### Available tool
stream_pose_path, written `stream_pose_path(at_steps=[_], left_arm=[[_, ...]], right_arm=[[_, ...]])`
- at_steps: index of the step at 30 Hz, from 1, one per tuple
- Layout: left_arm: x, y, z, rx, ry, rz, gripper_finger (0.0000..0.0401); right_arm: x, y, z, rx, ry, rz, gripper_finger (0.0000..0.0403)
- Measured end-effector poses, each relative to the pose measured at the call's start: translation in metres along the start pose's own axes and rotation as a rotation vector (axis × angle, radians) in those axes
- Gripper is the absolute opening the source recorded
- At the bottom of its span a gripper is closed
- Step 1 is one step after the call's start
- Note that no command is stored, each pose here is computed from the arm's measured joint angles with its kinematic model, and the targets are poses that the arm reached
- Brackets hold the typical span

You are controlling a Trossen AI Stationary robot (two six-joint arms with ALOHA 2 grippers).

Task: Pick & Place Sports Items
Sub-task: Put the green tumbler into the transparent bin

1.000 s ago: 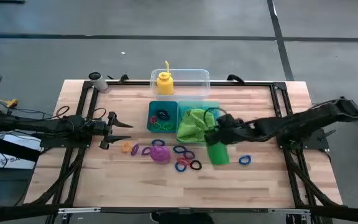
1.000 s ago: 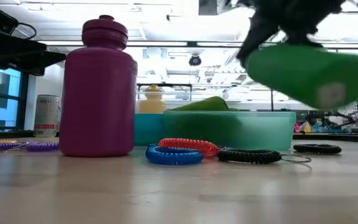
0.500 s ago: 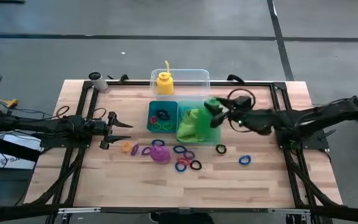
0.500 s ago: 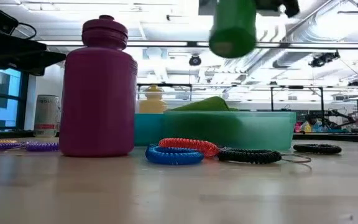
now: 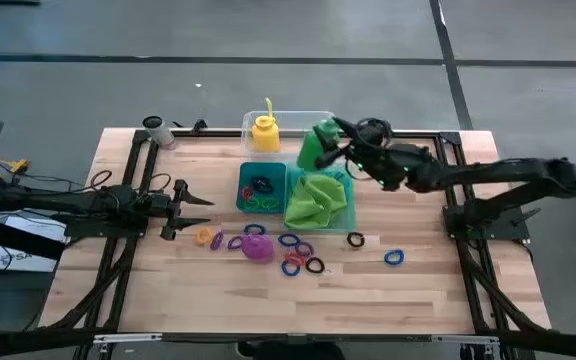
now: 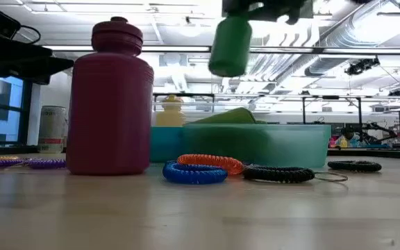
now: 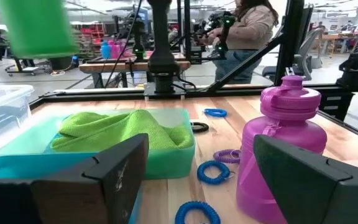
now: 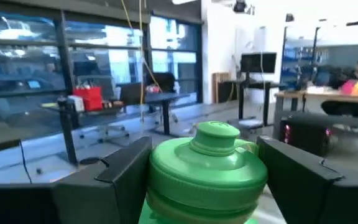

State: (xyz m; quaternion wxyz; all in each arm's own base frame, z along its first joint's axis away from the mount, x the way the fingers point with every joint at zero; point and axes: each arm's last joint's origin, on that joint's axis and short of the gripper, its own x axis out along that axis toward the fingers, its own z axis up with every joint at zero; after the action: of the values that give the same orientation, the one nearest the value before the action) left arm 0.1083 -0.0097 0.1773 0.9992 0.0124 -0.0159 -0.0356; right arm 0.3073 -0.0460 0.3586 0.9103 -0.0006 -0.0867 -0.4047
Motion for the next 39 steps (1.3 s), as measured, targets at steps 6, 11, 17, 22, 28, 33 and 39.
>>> stream_pose_path(at_steps=[6, 11, 17, 22, 28, 33, 39], left_arm=[[0.000, 0.000, 0.000, 0.000, 0.000, 0.000, 0.0236], [0.000, 0.000, 0.000, 0.000, 0.000, 0.000, 0.0236], [0.000, 0.000, 0.000, 0.000, 0.000, 0.000, 0.0236], [0.000, 0.000, 0.000, 0.000, 0.000, 0.000, 0.0236], [0.000, 0.000, 0.000, 0.000, 0.000, 0.000, 0.0236], [0.000, 0.000, 0.000, 0.000, 0.000, 0.000, 0.0236], [0.000, 0.000, 0.000, 0.000, 0.000, 0.000, 0.0236]], right_arm=[[0.040, -0.016, -0.022, 0.020, -0.090, 0.026, 0.0202], [0.070, -0.033, -0.053, 0.001, -0.098, -0.051, 0.0202], [0.099, -0.054, -0.099, -0.031, -0.062, -0.136, 0.0202], [0.113, -0.066, -0.134, -0.065, -0.012, -0.175, 0.0202], [0.118, -0.068, -0.161, -0.097, 0.047, -0.183, 0.0202], [0.118, -0.068, -0.169, -0.117, 0.084, -0.181, 0.0202], [0.118, -0.071, -0.175, -0.147, 0.133, -0.211, 0.0202]])
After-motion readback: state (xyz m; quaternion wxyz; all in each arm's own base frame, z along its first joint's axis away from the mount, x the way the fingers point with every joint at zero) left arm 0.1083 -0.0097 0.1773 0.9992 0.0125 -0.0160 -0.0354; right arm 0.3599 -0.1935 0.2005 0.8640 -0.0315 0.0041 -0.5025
